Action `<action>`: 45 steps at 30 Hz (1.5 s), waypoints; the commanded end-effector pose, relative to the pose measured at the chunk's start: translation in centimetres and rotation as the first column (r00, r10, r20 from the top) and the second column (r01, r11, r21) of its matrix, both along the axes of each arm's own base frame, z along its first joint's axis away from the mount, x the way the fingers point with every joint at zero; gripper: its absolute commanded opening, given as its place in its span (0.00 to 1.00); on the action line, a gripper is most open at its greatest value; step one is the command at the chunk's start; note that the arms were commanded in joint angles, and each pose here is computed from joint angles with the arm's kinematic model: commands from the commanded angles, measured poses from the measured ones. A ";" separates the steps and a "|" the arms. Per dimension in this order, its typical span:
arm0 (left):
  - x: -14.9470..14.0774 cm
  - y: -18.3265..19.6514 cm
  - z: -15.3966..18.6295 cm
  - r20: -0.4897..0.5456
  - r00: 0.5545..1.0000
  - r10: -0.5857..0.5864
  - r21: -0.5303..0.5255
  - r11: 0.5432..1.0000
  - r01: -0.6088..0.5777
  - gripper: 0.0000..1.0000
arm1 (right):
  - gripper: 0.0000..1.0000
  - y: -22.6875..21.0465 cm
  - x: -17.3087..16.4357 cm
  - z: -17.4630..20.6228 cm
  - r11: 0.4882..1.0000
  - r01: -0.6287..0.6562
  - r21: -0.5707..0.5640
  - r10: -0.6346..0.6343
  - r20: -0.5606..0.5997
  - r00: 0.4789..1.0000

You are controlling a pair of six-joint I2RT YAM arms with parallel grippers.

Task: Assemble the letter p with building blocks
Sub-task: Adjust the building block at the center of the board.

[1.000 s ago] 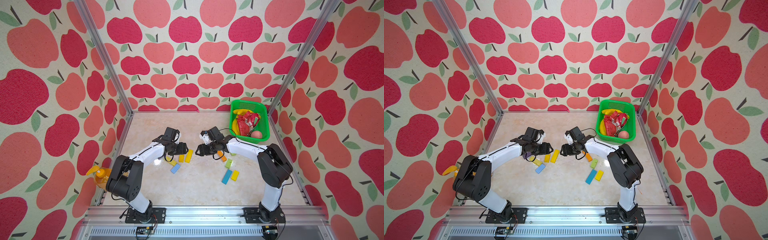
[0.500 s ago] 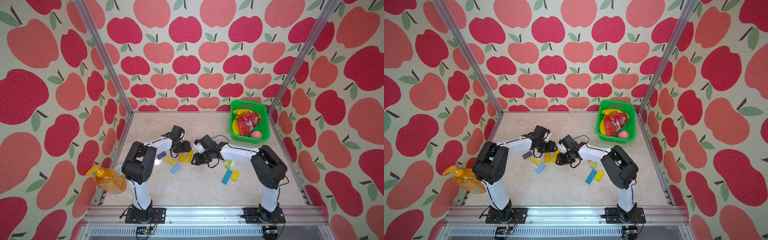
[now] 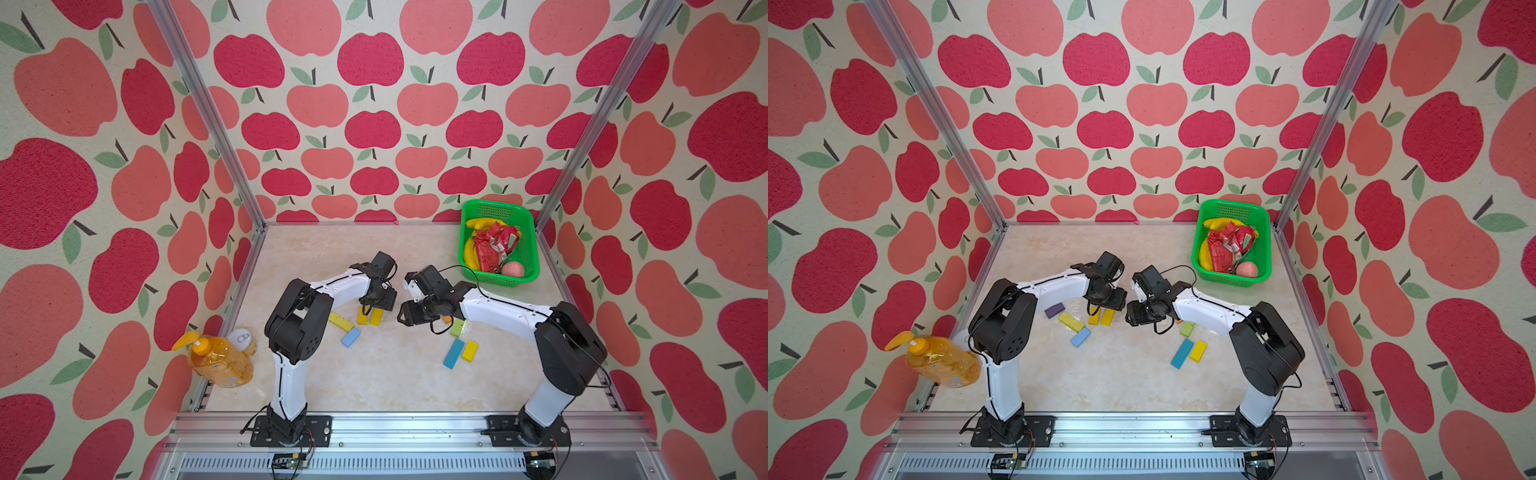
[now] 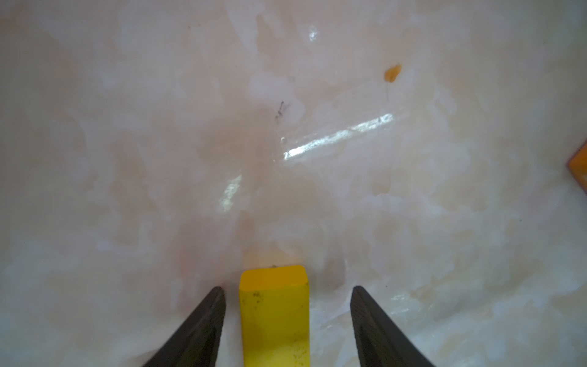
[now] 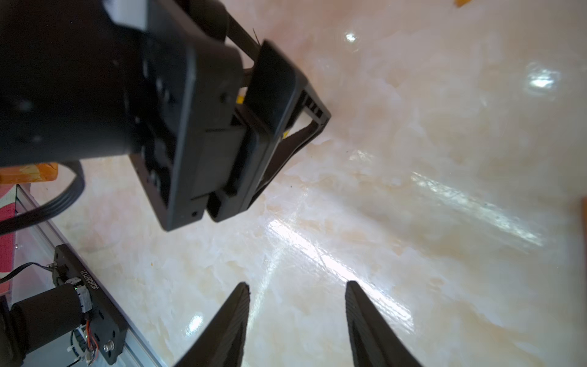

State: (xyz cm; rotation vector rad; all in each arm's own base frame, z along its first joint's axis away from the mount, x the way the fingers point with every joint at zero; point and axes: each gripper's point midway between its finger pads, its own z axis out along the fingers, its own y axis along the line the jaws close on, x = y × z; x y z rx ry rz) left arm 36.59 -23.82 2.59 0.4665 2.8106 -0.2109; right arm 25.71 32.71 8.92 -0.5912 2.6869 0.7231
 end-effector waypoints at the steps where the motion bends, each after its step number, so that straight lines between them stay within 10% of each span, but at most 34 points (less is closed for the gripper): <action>1: -1.0 2.1 -1.2 -0.054 0.999 -0.004 0.123 0.992 0.010 0.63 | 0.53 -2.5 0.1 0.0 0.999 0.028 -0.036 -0.027 0.007 1.000; 9: -1.5 1.0 -2.0 -0.117 0.993 -0.016 0.086 0.996 0.026 0.33 | 0.53 -3.5 0.6 -0.8 0.998 0.045 -0.036 -0.045 -0.002 0.999; 13: -0.2 1.2 -1.7 -0.183 0.976 0.120 -0.024 0.992 -0.126 0.00 | 0.53 -3.2 1.4 -1.0 0.998 0.048 -0.032 -0.048 -0.002 0.999; 19: 1.6 2.2 -0.9 -0.240 0.927 0.289 -0.097 0.943 -0.319 0.00 | 0.53 -2.3 3.5 -1.1 0.999 0.045 -0.026 -0.044 0.010 0.999; 27: 0.9 5.5 -1.1 -0.347 0.664 0.662 0.125 0.735 -0.667 0.00 | 0.53 -1.9 6.3 -1.3 0.998 0.069 -0.004 -0.069 0.010 0.998; 29: 0.0 5.6 -1.1 -0.408 0.530 0.743 0.200 0.639 -0.742 0.00 | 0.54 -1.8 7.0 -1.2 0.997 0.071 0.007 -0.071 0.009 0.997; 37: -1.2 2.5 -3.5 -0.593 0.228 0.773 0.175 0.400 -0.899 0.00 | 0.56 -1.1 8.4 -0.6 0.997 0.071 0.040 -0.071 0.007 0.997; 45: -1.0 3.6 -2.5 -0.417 0.131 0.899 0.132 0.203 -0.970 0.00 | 0.58 -1.1 8.5 -0.5 0.996 0.062 0.060 -0.061 -0.010 0.998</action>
